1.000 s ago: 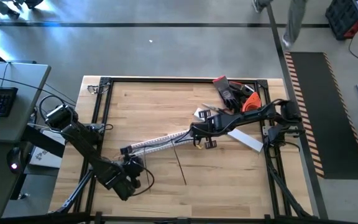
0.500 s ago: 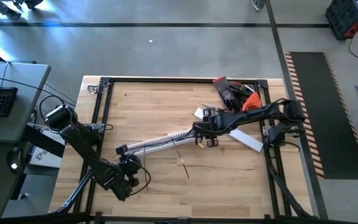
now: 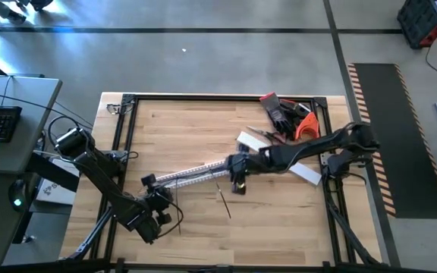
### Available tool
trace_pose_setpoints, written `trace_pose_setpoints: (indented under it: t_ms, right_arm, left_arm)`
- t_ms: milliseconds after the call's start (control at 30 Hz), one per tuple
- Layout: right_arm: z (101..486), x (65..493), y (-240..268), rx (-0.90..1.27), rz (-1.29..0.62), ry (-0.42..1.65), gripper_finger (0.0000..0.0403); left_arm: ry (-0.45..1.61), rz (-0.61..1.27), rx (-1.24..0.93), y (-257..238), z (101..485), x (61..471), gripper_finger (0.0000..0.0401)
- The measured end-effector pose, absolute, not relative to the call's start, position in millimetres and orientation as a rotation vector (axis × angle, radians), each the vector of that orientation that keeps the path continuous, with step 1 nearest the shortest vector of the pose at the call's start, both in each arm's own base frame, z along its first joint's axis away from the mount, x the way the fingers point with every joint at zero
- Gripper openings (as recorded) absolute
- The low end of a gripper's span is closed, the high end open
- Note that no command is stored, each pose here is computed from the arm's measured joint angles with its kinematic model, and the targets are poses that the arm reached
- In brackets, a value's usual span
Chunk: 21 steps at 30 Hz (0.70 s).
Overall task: Ziptie cables
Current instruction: Close the cable duct
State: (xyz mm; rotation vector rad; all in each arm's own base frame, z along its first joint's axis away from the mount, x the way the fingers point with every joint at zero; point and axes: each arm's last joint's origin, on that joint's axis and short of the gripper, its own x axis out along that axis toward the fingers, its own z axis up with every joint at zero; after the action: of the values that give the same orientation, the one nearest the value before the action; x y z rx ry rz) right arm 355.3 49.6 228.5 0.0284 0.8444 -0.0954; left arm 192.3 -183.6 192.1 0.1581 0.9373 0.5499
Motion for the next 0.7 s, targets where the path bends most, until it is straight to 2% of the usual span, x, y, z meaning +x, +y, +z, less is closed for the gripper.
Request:
trace_pose_setpoints:
  t_ms: [233, 433, 700]
  right_arm:
    - [185.0, 379.3, 75.7, 0.137, -0.113, 0.822, 0.0134]
    - [156.3, 396.6, 80.9, 0.140, -0.097, 0.772, 0.0134]
    - [147.7, 397.8, 88.1, 0.087, -0.065, 0.779, 0.0133]
  left_arm:
    - [0.969, 0.546, 0.065, -175.8, 158.2, 183.4, 0.0071]
    - [0.899, 0.436, -0.048, -177.8, 132.9, 184.9, 0.0071]
    - [0.765, 0.315, -0.085, -189.1, 133.7, 196.5, 0.0071]
